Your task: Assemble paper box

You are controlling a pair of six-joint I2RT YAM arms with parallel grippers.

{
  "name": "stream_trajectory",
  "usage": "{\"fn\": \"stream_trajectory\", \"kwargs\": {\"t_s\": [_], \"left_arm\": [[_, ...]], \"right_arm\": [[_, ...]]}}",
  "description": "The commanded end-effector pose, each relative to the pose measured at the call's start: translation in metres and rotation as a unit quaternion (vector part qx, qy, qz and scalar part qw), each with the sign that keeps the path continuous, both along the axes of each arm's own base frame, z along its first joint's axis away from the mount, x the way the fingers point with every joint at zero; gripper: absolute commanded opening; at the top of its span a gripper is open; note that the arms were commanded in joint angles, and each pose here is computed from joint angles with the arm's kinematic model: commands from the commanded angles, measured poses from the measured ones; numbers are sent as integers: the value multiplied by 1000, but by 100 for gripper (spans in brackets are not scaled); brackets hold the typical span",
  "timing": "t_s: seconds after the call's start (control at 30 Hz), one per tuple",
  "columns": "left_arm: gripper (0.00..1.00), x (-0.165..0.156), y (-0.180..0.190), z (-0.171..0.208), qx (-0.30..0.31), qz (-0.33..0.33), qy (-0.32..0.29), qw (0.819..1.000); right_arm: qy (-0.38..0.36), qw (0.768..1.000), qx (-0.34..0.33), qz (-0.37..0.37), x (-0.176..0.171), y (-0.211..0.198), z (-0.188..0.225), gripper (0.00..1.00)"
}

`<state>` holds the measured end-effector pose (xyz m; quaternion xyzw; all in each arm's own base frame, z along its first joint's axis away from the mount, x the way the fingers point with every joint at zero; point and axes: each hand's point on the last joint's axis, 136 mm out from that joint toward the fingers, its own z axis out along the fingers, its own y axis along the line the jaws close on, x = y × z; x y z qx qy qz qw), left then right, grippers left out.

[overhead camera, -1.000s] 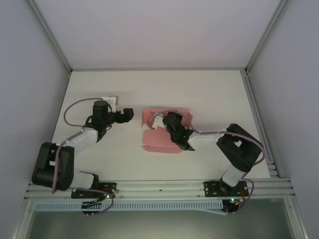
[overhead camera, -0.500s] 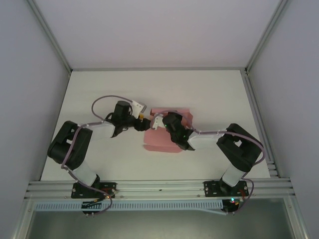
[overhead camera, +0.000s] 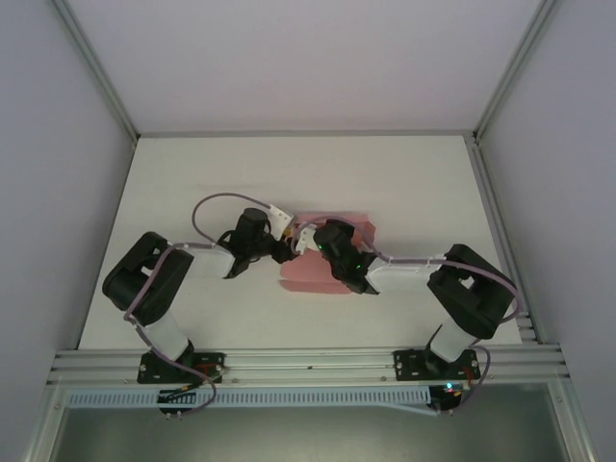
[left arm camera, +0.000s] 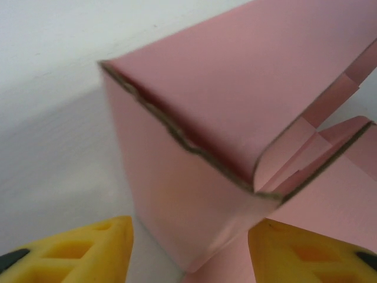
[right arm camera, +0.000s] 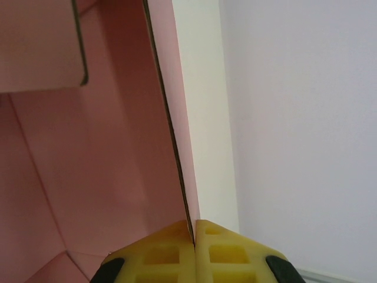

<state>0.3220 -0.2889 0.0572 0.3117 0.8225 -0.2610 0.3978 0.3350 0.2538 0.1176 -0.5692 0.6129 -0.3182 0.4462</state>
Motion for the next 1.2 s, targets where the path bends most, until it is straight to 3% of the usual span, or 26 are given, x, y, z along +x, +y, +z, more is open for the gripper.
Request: {"fn": "stream_trajectory", "kwargs": {"t_s": [0.0, 0.1, 0.27, 0.33, 0.47, 0.6, 0.67, 0.8, 0.9, 1.1, 1.17], "left_arm": [[54, 15, -8, 6, -19, 26, -34, 999], [54, 24, -12, 10, -34, 38, -38, 998], [42, 38, -11, 22, -56, 73, -66, 994], [29, 42, -11, 23, -56, 80, -73, 993], [23, 52, -7, 18, -23, 112, -81, 990], [5, 59, 3, 11, 21, 164, -91, 982], [0, 67, 21, 3, 52, 234, -94, 966], [0, 67, 49, -14, 68, 312, -79, 944], [0, 63, 61, -20, 71, 335, -79, 936], [0, 56, 65, -18, 74, 328, -96, 937], [10, 55, 58, -17, 65, 315, -87, 943]], "right_arm": [[54, 998, 25, 19, -20, 7, -20, 0], [68, 997, 17, 23, -23, 6, -28, 0], [94, 995, 15, 35, -29, 8, -39, 0], [98, 995, 18, 32, -28, 9, -41, 0], [108, 993, 24, 31, -27, 9, -44, 0], [116, 993, 26, 24, -25, 7, -45, 0], [118, 992, 27, 20, -25, 6, -47, 0], [125, 992, 26, 9, -26, 1, -49, 0], [127, 992, 23, 4, -27, -3, -52, 0], [125, 992, 29, -3, -25, -7, -51, 0], [123, 992, 34, -5, -24, -7, -49, 0]]}}
